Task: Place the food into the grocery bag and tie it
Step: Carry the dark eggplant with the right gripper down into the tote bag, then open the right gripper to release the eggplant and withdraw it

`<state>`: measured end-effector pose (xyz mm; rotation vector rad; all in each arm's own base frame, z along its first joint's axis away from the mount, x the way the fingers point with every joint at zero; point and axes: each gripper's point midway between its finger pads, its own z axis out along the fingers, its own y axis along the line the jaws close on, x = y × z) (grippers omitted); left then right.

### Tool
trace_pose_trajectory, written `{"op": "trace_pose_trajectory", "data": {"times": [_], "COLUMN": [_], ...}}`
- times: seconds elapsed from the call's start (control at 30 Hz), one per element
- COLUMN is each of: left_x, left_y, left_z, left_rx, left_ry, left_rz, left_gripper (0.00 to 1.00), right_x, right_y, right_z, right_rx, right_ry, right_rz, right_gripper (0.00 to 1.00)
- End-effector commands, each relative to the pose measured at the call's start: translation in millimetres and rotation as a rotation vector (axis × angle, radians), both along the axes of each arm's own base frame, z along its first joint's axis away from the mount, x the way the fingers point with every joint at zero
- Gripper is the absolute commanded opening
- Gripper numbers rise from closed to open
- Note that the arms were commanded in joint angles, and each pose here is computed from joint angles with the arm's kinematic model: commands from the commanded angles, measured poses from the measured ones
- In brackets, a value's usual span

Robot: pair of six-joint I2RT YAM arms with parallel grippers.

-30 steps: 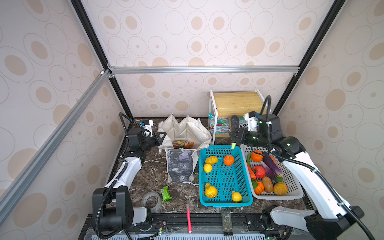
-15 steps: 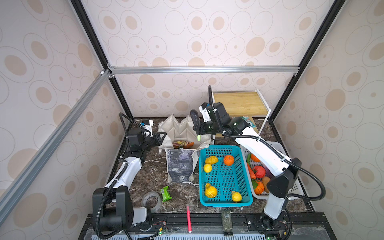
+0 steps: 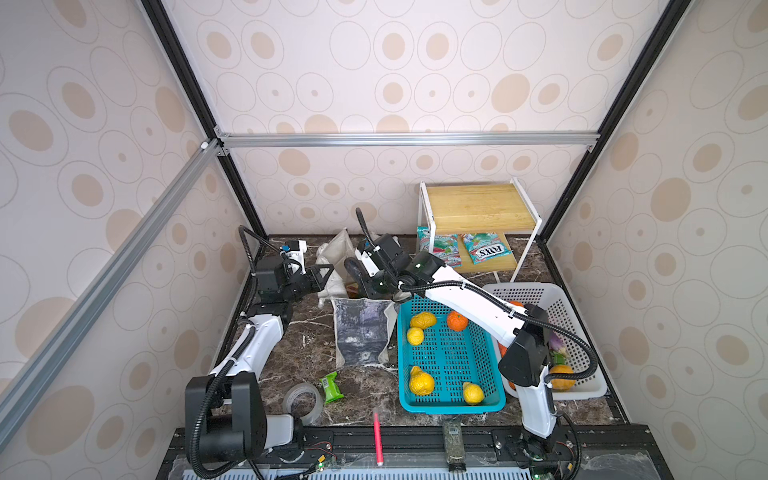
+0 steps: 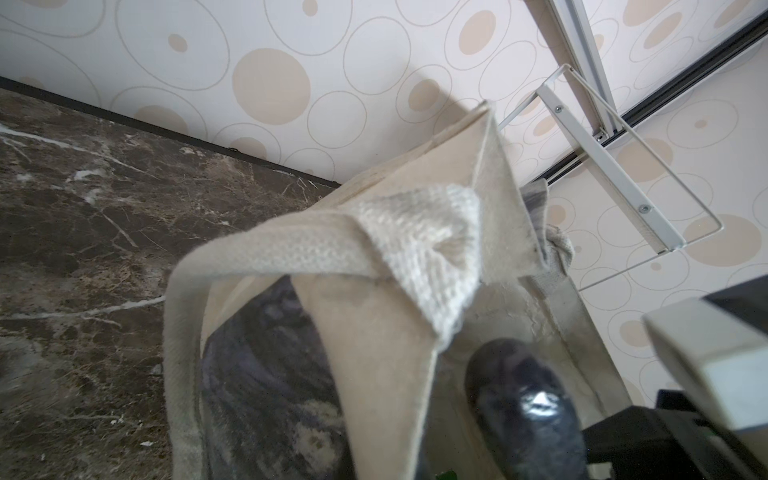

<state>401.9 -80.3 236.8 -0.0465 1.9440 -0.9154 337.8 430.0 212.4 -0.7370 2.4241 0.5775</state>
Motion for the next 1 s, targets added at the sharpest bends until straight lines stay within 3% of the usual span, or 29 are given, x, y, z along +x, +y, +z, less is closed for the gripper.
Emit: {"op": "trace_pose_trajectory", "data": {"times": [0.0,0.1,0.37,0.6,0.73,0.87,0.97], "left_x": [-2.0,-1.8,-2.7,-3.2,-2.9,-2.7,-1.7], "left_y": [-4.7,-5.1,-5.4,-5.0,-4.5,-3.4,-1.5], "left_z": [20.4,22.1,22.5,24.7,23.9,23.0,22.1], "left_rx": [-0.004,-0.005,-0.006,-0.005,-0.003,0.002,0.014], "left_ry": [-0.071,-0.077,-0.079,-0.085,-0.083,-0.083,-0.083], "left_rz": [-0.027,-0.029,-0.031,-0.028,-0.024,-0.017,-0.008], "left_gripper": [0.0,0.0,0.0,0.0,0.0,0.0,0.0], "right_x": [-2.3,-8.9,21.4,34.3,30.6,28.1,28.0], "right_y": [-6.0,-4.7,-8.7,-14.5,-18.1,-23.6,-30.6], "right_z": [27.3,22.8,-35.5,-60.3,-66.7,-46.6,-16.8], "right_rx": [0.048,0.071,-0.17,-0.244,-0.255,-0.24,-0.207], "right_ry": [-0.068,-0.075,0.015,0.023,0.049,0.033,-0.014], "right_rz": [0.046,0.087,-0.034,-0.116,-0.127,-0.143,-0.164], "right_gripper": [0.14,0.16,0.17,0.21,0.47,0.71,0.76]}}
